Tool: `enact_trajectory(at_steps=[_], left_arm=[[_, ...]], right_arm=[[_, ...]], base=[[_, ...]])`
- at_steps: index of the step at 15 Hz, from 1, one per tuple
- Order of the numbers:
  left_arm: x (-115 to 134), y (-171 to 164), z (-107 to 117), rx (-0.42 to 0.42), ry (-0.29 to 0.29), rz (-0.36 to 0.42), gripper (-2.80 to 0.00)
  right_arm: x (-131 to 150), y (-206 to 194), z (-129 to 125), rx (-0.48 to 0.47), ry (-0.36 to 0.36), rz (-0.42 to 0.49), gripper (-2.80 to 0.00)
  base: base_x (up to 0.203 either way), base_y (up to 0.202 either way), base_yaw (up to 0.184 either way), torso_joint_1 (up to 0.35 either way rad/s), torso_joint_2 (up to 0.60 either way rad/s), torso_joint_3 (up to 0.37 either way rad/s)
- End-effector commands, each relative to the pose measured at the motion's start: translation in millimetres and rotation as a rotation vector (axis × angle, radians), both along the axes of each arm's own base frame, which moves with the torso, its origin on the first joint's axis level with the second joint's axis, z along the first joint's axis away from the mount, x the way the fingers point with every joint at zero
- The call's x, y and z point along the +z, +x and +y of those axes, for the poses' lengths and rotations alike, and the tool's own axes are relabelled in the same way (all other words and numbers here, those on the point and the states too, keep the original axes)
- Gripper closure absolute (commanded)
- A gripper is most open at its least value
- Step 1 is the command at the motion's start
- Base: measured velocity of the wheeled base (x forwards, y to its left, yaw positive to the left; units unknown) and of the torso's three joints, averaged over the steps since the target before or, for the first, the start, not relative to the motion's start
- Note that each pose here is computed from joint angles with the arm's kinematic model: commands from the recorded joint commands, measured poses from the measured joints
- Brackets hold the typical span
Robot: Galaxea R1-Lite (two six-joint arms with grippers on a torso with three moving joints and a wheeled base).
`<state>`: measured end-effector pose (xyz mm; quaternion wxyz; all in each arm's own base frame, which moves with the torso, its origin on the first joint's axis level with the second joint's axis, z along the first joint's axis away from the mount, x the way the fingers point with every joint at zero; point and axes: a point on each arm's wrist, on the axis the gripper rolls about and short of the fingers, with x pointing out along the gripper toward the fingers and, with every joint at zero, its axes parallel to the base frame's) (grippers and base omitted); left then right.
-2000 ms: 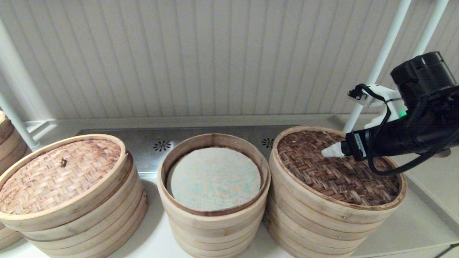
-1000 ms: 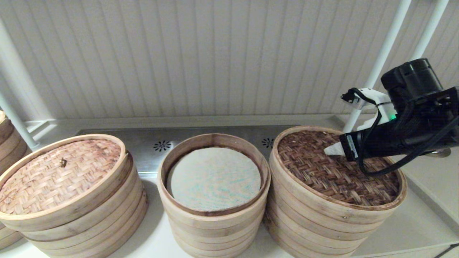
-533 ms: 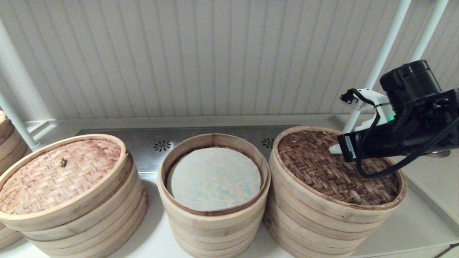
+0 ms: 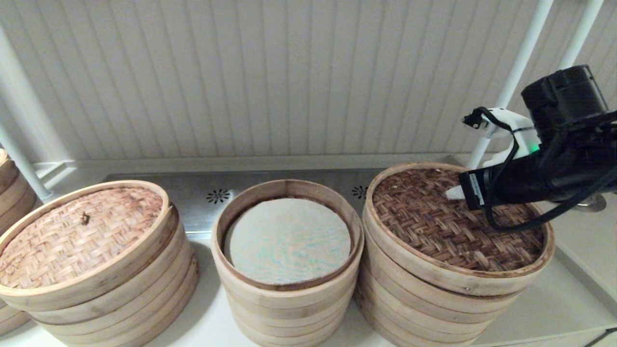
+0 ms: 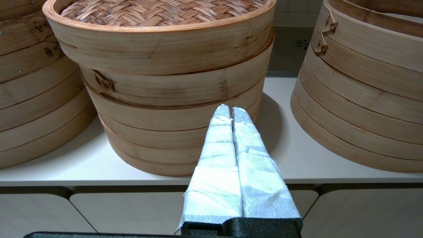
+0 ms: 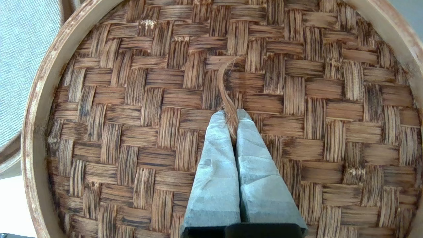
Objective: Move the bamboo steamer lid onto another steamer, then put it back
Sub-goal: Pick up the steamer, then put the steamer
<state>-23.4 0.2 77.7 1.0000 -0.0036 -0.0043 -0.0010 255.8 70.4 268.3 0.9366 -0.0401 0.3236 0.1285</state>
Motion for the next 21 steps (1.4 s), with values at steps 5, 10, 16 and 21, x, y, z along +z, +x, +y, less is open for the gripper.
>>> enact_trajectory(at_steps=[5, 10, 16, 21], left_arm=[[0.0, 0.0, 0.0, 0.000, 0.000, -0.001, 0.00], [0.0, 0.1, 0.0, 0.000, 0.000, 0.000, 0.00], [0.1, 0.1, 0.0, 0.000, 0.000, 0.001, 0.00], [0.1, 0.1, 0.0, 0.000, 0.000, 0.001, 0.00]], right_arm=[[11.8, -8.5, -1.7, 0.005, 0.014, -0.042, 0.00], [30.9, -14.0, 5.6, 0.036, 0.042, -0.105, 0.00], [54.1, -13.8, 36.2, 0.140, 0.072, -0.176, 0.00], [56.9, -6.7, 74.2, 0.242, 0.100, -0.178, 0.00]], base=[[0.000, 0.000, 0.000, 0.000, 0.00, 0.000], [0.000, 0.000, 0.000, 0.000, 0.00, 0.000], [0.000, 0.000, 0.000, 0.000, 0.00, 0.000], [0.000, 0.000, 0.000, 0.000, 0.00, 0.000]])
